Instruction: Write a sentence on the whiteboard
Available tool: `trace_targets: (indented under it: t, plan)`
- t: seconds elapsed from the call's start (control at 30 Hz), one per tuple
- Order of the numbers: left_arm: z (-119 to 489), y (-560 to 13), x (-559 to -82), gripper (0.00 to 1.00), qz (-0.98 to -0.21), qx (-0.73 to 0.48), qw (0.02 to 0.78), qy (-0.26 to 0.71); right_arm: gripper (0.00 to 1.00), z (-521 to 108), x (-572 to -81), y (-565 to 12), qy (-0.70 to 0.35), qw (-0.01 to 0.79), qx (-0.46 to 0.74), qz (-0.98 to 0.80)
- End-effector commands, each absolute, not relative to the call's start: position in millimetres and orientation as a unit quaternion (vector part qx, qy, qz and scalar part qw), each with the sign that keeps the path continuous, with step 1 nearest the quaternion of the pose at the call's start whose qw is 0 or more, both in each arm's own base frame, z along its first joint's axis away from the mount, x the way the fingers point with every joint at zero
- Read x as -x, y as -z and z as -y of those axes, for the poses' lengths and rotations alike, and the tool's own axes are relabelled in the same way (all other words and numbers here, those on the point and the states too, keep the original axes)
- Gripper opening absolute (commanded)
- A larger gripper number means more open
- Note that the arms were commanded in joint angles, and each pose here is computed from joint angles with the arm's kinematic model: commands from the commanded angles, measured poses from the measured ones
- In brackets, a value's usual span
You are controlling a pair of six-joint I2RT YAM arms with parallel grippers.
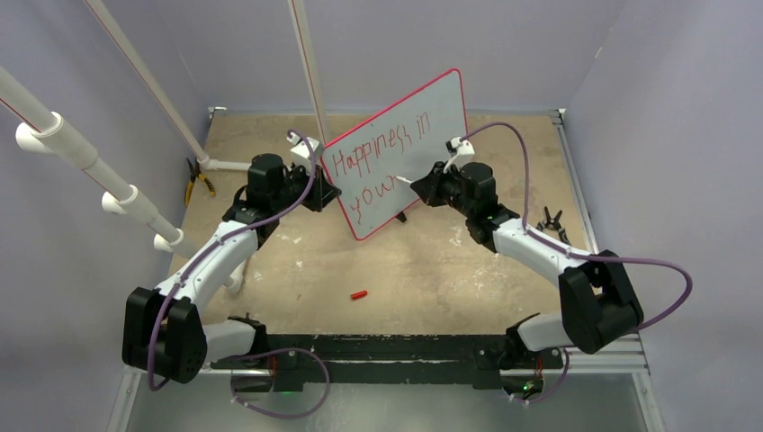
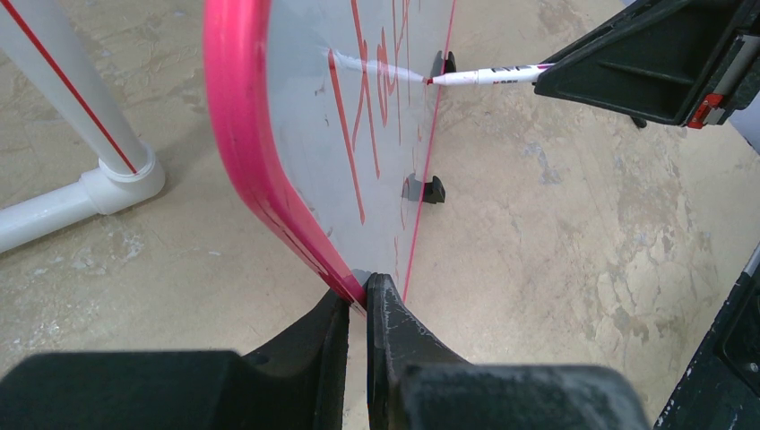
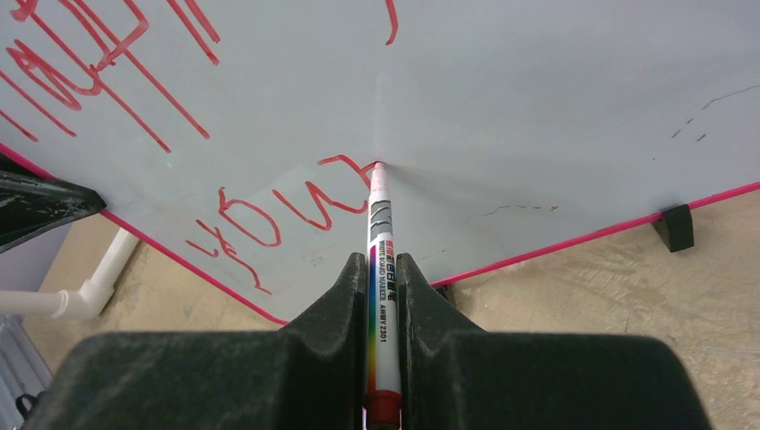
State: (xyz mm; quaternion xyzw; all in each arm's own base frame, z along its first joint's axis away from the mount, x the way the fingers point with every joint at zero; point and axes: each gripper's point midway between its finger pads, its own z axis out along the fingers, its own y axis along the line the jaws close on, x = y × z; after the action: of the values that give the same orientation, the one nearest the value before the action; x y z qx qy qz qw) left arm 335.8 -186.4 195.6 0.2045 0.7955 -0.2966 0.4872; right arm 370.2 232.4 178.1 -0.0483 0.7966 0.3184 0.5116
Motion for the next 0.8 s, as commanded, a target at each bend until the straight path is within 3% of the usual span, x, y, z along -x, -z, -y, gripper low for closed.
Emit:
trace_targets:
  t: [0.0,0.47,0.77]
  plan:
    - [195.3,-194.6,-328.0,0.0,-0.791,-0.233,0.478,0.303,0.0,-221.8,-391.6,-217.7,-0.309,0.569,0.027,-0.762]
    - [195.4,-194.9,-327.5,0.0,-0.79,-0.234,0.479,0.304,0.0,-220.7,-376.0,-236.6,-0.331,0.584,0.043,-0.74]
    - [196.1,-196.6,-325.7,0.0,-0.788,-0.235,0.48,0.305,0.0,-184.3,-382.4,-228.8,-0.325,0.583,0.032,-0.744]
